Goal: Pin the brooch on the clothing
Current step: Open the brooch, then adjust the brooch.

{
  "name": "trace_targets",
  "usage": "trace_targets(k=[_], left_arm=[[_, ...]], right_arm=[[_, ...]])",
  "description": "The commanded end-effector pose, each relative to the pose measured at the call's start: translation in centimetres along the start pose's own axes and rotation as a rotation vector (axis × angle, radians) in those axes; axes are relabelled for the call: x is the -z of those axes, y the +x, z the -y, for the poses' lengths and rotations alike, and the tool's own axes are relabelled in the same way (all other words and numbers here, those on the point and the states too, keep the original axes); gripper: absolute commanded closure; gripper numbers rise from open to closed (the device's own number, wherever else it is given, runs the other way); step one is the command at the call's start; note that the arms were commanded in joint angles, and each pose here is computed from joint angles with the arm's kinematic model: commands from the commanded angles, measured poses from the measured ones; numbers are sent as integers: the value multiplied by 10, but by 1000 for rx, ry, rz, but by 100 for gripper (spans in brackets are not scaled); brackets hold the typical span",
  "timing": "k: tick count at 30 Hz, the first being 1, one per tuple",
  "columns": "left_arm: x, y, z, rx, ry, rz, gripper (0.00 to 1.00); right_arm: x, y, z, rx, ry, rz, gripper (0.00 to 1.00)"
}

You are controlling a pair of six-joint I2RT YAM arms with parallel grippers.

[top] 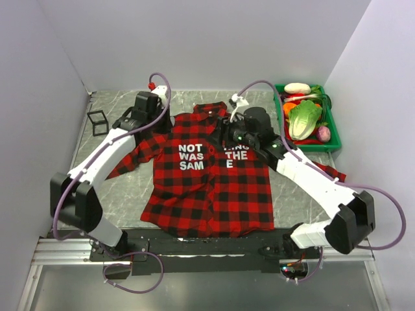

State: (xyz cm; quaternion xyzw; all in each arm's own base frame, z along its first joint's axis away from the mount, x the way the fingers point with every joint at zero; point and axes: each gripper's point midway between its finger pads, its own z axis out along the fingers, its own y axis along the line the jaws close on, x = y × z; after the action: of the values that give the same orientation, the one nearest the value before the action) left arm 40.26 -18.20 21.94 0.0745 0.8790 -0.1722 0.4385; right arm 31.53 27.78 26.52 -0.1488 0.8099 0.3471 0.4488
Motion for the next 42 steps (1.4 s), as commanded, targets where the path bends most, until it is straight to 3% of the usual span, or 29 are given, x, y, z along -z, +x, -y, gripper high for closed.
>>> trace_targets(k=[1,10,15,24,32,42], left_arm=[[0,-7,-26,-44,-160,-42,99],[-39,21,-45,-63,-246,-177,99],[-63,51,-71,-76,-380,-343,99],[-89,79,-75,-77,-389,-488,99],[-96,97,-73,-78,-362,-523,99],[-106,117,-74,-105,-420,-583,96]], right_arm=[[-9,-7,4,36,39,19,37],[-49,14,17,6,42,-36,37],[-80,25,24,-33,36,-85,37],[-127,36,31,-99,12,-99,39],[-167,55,38,-194,-17,-126,43],[-184,74,54,-225,25,-147,44]])
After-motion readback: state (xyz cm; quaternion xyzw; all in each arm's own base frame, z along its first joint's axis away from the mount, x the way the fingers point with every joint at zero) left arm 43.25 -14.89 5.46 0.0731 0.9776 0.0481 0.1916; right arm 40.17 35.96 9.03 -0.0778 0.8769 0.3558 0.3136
